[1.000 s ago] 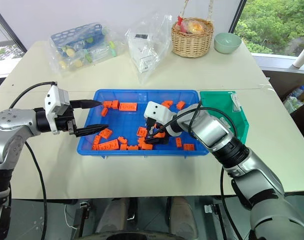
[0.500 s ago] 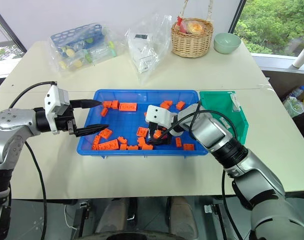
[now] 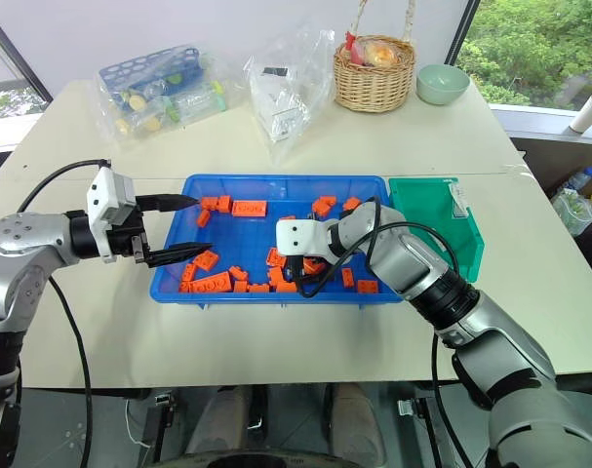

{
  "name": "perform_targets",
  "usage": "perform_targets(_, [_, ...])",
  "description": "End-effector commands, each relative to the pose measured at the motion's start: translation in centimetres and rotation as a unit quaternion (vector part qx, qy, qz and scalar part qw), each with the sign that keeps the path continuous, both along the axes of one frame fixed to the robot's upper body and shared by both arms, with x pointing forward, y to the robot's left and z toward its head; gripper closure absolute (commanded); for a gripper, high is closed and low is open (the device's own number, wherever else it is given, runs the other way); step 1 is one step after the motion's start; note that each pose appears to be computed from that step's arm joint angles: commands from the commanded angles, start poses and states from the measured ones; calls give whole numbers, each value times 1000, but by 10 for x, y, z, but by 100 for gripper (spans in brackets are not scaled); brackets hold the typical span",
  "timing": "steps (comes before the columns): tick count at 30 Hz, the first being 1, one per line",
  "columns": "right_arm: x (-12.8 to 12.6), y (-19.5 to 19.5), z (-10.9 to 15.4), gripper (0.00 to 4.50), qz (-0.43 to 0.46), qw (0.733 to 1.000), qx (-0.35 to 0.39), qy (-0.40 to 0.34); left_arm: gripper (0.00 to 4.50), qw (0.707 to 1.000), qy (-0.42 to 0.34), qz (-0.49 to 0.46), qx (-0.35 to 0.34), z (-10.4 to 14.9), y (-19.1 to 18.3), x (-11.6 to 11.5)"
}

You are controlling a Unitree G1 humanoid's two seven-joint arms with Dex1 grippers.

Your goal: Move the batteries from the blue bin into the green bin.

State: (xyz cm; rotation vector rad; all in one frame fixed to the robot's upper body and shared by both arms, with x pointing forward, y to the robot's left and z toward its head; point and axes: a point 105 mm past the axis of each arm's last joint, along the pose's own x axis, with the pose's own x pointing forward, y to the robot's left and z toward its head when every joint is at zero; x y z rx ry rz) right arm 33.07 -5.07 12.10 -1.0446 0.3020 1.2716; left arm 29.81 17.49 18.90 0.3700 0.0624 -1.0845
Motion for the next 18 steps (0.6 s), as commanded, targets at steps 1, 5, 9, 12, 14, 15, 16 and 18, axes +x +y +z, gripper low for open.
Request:
perform_targets(1, [-6, 0, -2, 6, 4, 1000, -6, 14, 0, 999, -33, -1, -3, 14, 1, -3])
perform_targets(5, [-8, 0, -9, 6, 3, 999, -10, 39, 0, 999, -34, -1, -4, 15, 0, -1])
perform_targets(9, [-6, 0, -15, 6, 12, 998, -31, 50, 0, 999, -38, -3, -3, 17, 0, 0])
perform_targets(12, [-6, 1, -18, 6, 13, 997, -33, 67, 0, 999, -41, -2, -1, 19, 1, 2])
perform_targets(14, [-4, 2, -20, 59, 13, 997, -34, 70, 0, 999, -43, -2, 0, 19, 1, 2])
perform_targets(15, [-4, 2, -20, 96, 14, 997, -34, 70, 0, 999, -43, -2, 0, 20, 1, 2])
perform_targets(16, [-3, 2, -20, 141, 15, 997, -34, 71, 0, 999, -43, -2, 0, 20, 1, 2])
perform_targets(18, [-4, 3, -21, 241, 17, 997, -35, 74, 0, 999, -44, -2, 1, 20, 1, 3])
